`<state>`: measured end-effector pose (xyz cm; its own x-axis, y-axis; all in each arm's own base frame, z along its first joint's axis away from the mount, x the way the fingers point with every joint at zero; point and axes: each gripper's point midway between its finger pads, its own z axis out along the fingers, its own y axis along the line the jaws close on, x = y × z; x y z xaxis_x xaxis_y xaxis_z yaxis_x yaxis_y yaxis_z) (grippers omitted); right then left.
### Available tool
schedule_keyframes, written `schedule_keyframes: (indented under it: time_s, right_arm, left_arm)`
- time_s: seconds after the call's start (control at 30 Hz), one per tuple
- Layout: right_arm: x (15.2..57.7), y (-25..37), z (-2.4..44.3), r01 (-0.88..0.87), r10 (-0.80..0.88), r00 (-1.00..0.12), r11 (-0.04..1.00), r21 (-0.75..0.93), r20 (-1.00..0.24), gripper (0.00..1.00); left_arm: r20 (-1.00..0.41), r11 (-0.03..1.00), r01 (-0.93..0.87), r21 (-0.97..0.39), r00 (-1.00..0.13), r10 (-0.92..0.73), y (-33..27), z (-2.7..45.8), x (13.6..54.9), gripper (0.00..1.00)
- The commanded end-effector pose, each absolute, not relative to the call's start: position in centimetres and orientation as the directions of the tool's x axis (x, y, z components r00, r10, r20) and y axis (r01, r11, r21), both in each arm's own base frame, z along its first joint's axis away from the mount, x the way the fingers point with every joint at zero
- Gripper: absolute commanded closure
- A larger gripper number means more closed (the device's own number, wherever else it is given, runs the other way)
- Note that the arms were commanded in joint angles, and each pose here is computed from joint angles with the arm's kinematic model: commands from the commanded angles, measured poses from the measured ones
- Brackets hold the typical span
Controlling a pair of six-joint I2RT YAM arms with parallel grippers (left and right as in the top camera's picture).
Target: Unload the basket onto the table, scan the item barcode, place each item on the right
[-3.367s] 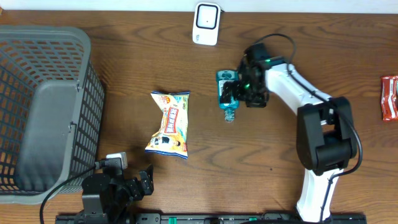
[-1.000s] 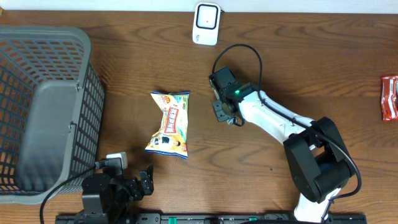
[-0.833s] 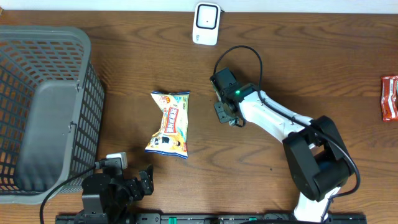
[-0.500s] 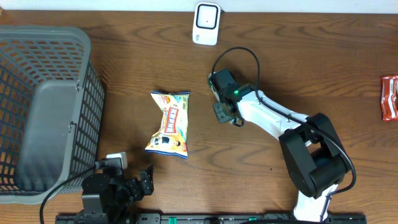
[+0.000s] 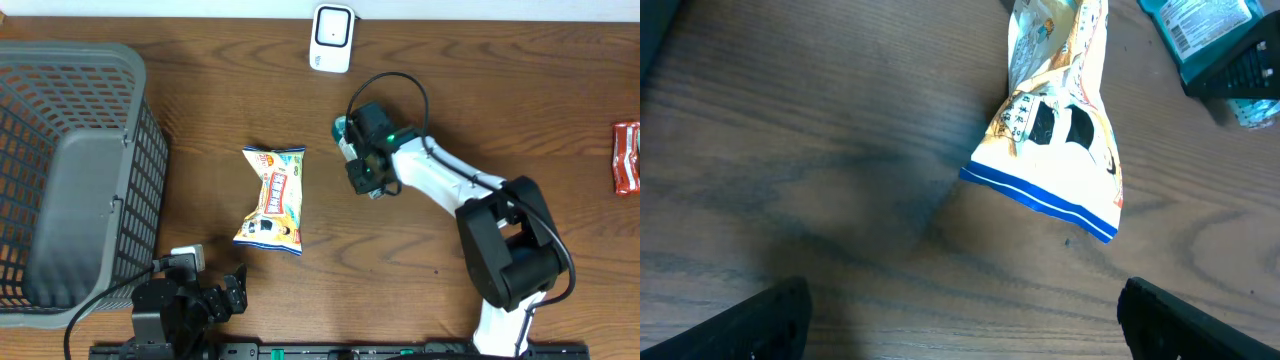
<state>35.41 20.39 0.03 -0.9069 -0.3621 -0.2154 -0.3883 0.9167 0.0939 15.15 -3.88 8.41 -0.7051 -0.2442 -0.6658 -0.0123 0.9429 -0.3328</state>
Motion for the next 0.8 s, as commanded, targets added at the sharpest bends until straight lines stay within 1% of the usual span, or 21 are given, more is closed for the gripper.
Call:
schedule_keyframes:
  time_s: [0.0,0.1,0.27,0.3,0.43,0.57,0.67,0.77]
  right_arm:
    - [31.5,22.9,-1.2,-0.492,-0.49,-0.864,0.769,0.408,-0.119,0.99]
    - [31.4,23.4,0.4,-0.509,-0.507,-0.845,0.67,0.54,-0.169,0.99]
    - [31.9,23.3,3.4,-0.486,-0.455,-0.852,0.506,0.712,-0.258,0.99]
    - [32.1,23.3,4.2,-0.488,-0.438,-0.851,0.458,0.743,-0.289,0.99]
    - [32.5,23.5,6.7,-0.506,-0.383,-0.842,0.313,0.804,-0.38,0.99]
    - [32.6,23.9,9.1,-0.506,-0.324,-0.841,0.186,0.843,-0.433,0.99]
    - [32.5,24.3,10.2,-0.508,-0.301,-0.838,0.124,0.853,-0.455,0.99]
    - [32.4,24.3,10.3,-0.506,-0.298,-0.839,0.117,0.855,-0.456,0.99]
  left_arm:
    - [-0.661,0.942,-0.002,-0.334,-0.713,-0.236,-4.1,8.4,14.9,0.02]
    - [-0.661,0.942,-0.002,-0.334,-0.713,-0.236,-4.1,8.4,14.9,0.02]
    - [-0.661,0.942,-0.002,-0.334,-0.713,-0.236,-4.1,8.4,14.9,0.02]
    - [-0.661,0.942,-0.002,-0.334,-0.713,-0.236,-4.1,8.4,14.9,0.02]
    - [-0.66,0.942,-0.002,-0.334,-0.713,-0.236,-4.1,8.4,14.9,0.02]
    - [-0.66,0.942,-0.002,-0.335,-0.713,-0.236,-4.1,8.4,14.9,0.02]
    - [-0.661,0.942,-0.002,-0.334,-0.713,-0.236,-4.1,8.4,14.9,0.02]
    - [-0.661,0.942,-0.002,-0.334,-0.713,-0.236,-4.1,8.4,14.9,0.02]
